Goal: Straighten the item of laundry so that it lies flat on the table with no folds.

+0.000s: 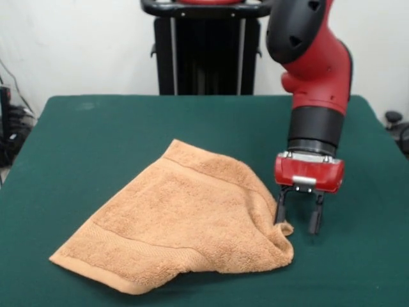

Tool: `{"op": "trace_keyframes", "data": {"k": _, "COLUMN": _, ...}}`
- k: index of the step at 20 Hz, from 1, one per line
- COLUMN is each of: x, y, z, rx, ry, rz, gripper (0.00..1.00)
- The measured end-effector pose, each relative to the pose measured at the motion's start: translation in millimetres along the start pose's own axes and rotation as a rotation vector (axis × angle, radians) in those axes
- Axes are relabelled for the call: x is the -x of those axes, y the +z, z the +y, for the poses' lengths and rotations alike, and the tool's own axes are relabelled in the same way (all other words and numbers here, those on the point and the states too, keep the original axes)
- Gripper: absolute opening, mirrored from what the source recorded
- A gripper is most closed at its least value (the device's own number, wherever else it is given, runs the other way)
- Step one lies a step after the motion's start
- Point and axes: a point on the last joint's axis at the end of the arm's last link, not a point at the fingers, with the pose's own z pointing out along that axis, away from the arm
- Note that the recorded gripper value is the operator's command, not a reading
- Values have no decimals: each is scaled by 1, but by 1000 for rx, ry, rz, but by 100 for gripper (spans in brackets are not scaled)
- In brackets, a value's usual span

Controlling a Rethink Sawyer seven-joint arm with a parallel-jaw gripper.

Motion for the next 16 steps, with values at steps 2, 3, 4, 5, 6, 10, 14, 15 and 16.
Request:
{"op": "trace_keyframes", "data": {"k": 2, "x": -1, "y": -2, "z": -2, "rx": 6, "ry": -26, "rz": 8, "gripper": 100}}
{"op": "trace_keyframes", "data": {"k": 3, "x": -1, "y": -2, "z": -2, "rx": 7, "ry": -29, "rz": 9, "gripper": 100}}
{"op": "trace_keyframes", "data": {"k": 4, "x": -1, "y": -3, "z": -3, "rx": 10, "ry": -43, "rz": 13, "gripper": 100}}
{"op": "trace_keyframes", "data": {"k": 5, "x": -1, "y": -3, "z": -3, "rx": 12, "ry": -52, "rz": 16, "gripper": 100}}
{"op": "trace_keyframes", "data": {"k": 6, "x": -1, "y": -3, "z": -3, "rx": 14, "ry": -56, "rz": 17, "gripper": 100}}
{"op": "trace_keyframes", "data": {"k": 10, "x": -2, "y": -3, "z": -4, "rx": 23, "ry": -89, "rz": 26, "gripper": 100}}
{"op": "trace_keyframes", "data": {"k": 14, "x": -2, "y": -4, "z": -5, "rx": 30, "ry": -112, "rz": 33, "gripper": 100}}
{"op": "trace_keyframes", "data": {"k": 15, "x": -2, "y": -4, "z": -5, "rx": 30, "ry": -115, "rz": 33, "gripper": 100}}
{"op": "trace_keyframes", "data": {"k": 16, "x": -2, "y": -4, "z": -6, "rx": 32, "ry": -122, "rz": 36, "gripper": 100}}
